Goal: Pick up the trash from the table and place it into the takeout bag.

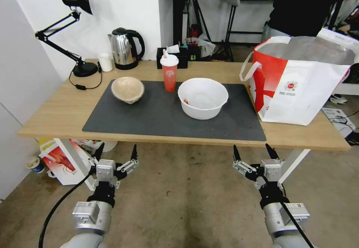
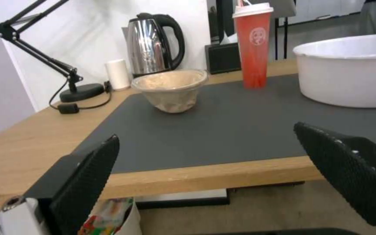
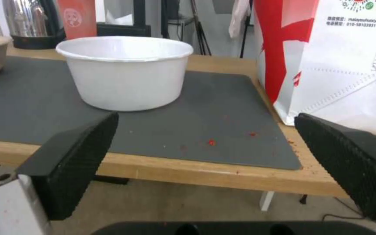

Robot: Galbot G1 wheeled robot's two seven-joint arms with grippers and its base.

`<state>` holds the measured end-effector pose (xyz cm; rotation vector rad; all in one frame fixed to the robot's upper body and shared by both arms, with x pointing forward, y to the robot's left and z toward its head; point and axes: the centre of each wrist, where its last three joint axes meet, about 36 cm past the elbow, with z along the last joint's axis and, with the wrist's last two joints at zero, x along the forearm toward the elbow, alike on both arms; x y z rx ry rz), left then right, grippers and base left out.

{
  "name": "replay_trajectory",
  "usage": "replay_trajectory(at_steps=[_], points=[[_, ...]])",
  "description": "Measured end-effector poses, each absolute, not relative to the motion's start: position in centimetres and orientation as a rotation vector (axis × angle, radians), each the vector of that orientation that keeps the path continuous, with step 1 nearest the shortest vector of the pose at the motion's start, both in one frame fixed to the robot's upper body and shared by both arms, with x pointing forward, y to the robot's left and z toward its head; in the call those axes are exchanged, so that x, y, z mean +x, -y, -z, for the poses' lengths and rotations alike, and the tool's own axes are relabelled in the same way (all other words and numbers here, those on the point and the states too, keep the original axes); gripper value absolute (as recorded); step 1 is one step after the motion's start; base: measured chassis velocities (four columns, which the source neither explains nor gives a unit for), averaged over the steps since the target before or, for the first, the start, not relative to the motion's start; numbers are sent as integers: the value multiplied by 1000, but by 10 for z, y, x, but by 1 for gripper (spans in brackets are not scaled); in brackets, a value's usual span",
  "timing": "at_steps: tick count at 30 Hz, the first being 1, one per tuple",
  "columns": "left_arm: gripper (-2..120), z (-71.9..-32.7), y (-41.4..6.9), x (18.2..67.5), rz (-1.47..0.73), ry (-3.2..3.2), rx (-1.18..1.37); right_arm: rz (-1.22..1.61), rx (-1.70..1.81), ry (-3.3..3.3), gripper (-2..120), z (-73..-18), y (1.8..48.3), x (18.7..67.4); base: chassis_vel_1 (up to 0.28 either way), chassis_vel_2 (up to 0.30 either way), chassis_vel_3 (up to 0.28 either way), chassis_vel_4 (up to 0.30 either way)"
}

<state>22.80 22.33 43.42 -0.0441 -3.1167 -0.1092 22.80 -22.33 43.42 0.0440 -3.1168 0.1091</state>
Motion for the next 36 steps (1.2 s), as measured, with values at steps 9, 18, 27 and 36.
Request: replay_trajectory(at_steps=[9, 18, 27, 36], points=[[100, -434, -223, 228, 109, 3117, -44, -109, 44, 3117, 100, -434, 223, 228, 0, 0, 0, 0], [100, -434, -223, 228, 109, 3117, -44, -109, 44, 3117, 100, -434, 223, 228, 0, 0, 0, 0], [100, -434, -237, 231, 37, 3019, -28, -101, 103, 3118, 100, -437, 221, 237, 0, 0, 0, 0], [100, -442, -261, 233, -116, 2912, -39, -122, 327, 3093, 100, -448, 212, 273, 0, 0, 0, 0]])
